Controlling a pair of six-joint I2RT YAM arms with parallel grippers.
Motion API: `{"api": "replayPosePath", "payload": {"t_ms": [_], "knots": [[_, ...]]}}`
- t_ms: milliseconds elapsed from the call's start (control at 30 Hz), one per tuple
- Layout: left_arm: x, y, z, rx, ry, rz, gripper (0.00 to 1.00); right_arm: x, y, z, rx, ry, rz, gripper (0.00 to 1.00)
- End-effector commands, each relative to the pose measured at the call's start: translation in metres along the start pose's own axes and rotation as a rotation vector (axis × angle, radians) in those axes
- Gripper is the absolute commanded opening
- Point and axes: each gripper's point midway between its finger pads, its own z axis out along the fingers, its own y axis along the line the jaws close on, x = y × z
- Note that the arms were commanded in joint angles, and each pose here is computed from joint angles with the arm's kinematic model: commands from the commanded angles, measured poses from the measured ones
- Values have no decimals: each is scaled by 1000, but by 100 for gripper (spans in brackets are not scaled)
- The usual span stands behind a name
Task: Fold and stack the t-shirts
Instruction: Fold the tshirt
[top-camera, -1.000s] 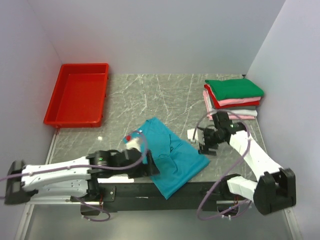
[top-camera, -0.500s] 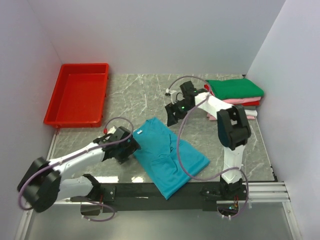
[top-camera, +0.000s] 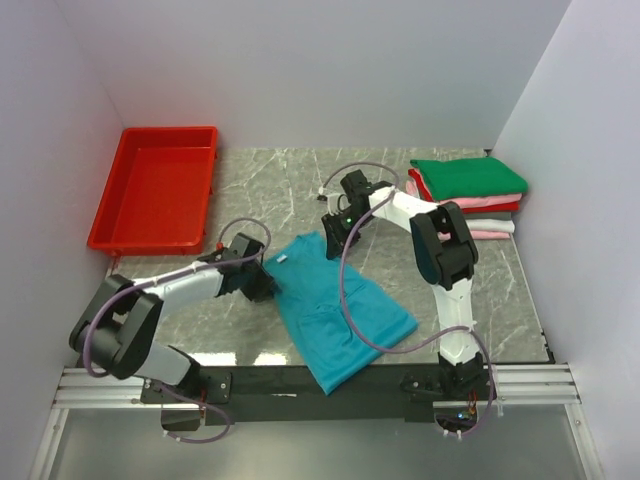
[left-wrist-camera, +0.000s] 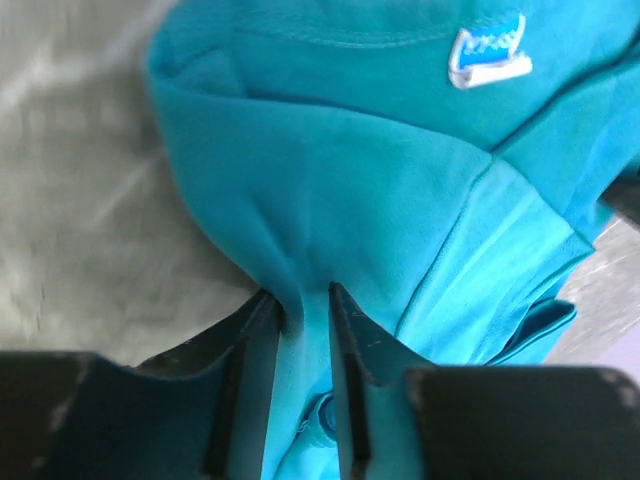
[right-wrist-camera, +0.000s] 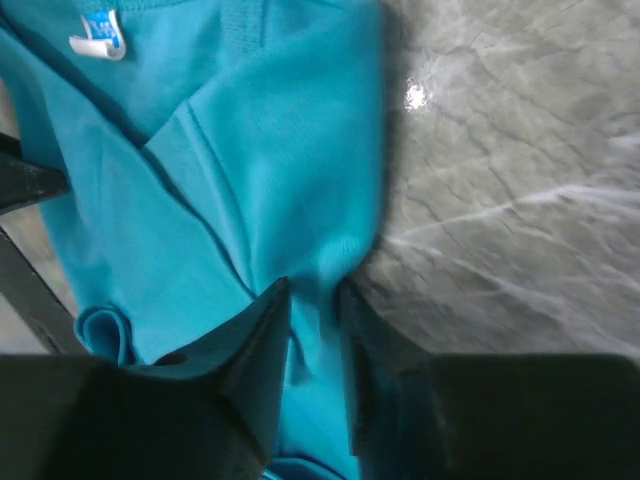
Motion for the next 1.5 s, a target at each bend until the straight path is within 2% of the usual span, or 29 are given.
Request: {"api": "replayPosePath", "payload": {"t_ms": [0, 33, 100, 133, 267, 300, 333, 400, 467, 500, 533, 567, 600, 700, 767, 833, 900, 1067, 1467], "knots": [[-30, 3, 9, -28, -45, 64, 31, -6, -1, 4, -3, 23, 25, 27], [-36, 6, 14, -46, -42, 67, 30, -8, -1, 3, -2, 22, 40, 16], [-59, -6, 14, -35, -62, 85, 30, -22, -11, -1, 15, -5, 56, 7], [-65, -4, 20, -54, -54, 88, 30, -29, -15, -3, 22, -26, 74, 0], [-104, -32, 33, -7, -38, 133, 31, -68, -48, -29, 89, -161, 158, 0], [-125, -54, 31, 36, -56, 143, 31, -76, -60, -38, 122, -194, 179, 0], [-123, -55, 46, 36, -1, 176, 32, -82, -77, -49, 147, -234, 228, 0], [-148, -89, 47, 86, -10, 248, 34, -102, -104, -72, 212, -317, 254, 0], [-153, -101, 65, 116, 41, 286, 36, -119, -116, -85, 227, -358, 251, 0], [-168, -121, 61, 163, 11, 333, 38, -123, -118, -88, 221, -366, 246, 3], [-173, -127, 64, 173, 3, 355, 40, -131, -118, -96, 219, -382, 217, 11], [-180, -134, 60, 185, -24, 379, 46, -131, -121, -96, 219, -375, 202, 21], [-190, -145, 52, 202, -64, 433, 50, -133, -118, -98, 215, -374, 176, 38], [-203, -161, 23, 240, -154, 544, 58, -132, -111, -113, 235, -376, 60, 57], [-201, -173, -4, 303, -191, 596, 62, -123, -103, -127, 269, -380, 9, 61], [-181, -173, -15, 368, -139, 645, 65, -116, -98, -137, 282, -384, -61, 63], [-157, -168, -13, 407, -45, 676, 62, -96, -86, -141, 255, -370, -88, 64], [-123, -164, 12, 387, 62, 735, 54, -62, -75, -133, 174, -313, -81, 64], [-112, -159, 54, 283, 145, 823, 56, -41, -76, -129, 103, -297, -31, 64]]}}
